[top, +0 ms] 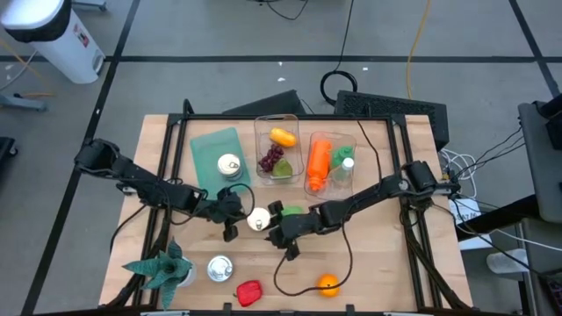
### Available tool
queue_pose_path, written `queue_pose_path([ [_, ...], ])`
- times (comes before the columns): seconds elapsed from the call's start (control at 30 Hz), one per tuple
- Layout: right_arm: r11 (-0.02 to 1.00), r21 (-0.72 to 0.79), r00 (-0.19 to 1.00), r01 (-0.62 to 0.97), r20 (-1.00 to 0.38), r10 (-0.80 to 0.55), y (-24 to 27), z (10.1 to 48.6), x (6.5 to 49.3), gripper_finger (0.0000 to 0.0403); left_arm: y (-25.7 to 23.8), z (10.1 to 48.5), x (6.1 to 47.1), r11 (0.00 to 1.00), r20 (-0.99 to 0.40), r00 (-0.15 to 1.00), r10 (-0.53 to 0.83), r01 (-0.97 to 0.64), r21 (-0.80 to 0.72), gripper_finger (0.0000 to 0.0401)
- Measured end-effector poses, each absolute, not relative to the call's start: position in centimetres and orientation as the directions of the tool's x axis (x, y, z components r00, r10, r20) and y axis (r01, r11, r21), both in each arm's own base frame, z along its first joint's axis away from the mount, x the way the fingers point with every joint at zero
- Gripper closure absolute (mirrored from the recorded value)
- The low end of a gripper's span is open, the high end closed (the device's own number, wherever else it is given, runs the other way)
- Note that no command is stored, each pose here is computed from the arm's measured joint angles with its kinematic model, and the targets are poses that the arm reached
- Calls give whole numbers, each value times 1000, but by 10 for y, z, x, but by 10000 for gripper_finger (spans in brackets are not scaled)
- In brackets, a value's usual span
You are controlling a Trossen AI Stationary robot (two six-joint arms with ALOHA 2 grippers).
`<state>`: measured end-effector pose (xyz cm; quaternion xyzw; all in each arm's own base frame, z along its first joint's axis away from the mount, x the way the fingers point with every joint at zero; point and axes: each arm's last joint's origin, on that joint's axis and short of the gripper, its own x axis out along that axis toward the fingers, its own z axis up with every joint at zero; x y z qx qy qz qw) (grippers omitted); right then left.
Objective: Pick & Place Food Item
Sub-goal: Stack the blue tuna can on top of the blue tuna can in the green bin
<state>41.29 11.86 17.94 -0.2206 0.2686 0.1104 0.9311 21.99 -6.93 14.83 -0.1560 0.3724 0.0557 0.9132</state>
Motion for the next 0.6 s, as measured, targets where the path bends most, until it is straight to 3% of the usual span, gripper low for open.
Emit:
queue_pose_path([
  [0.27,861,-367,769,-352,-638,43,106,167,424,279,-69,149,221,949,-687,727,-8,-212,-234,398],
  [0.6,845,-354,738,-401,-671,69,97,155,429,280,-68,150,222,972,-672,740,28,-178,-156,377],
])
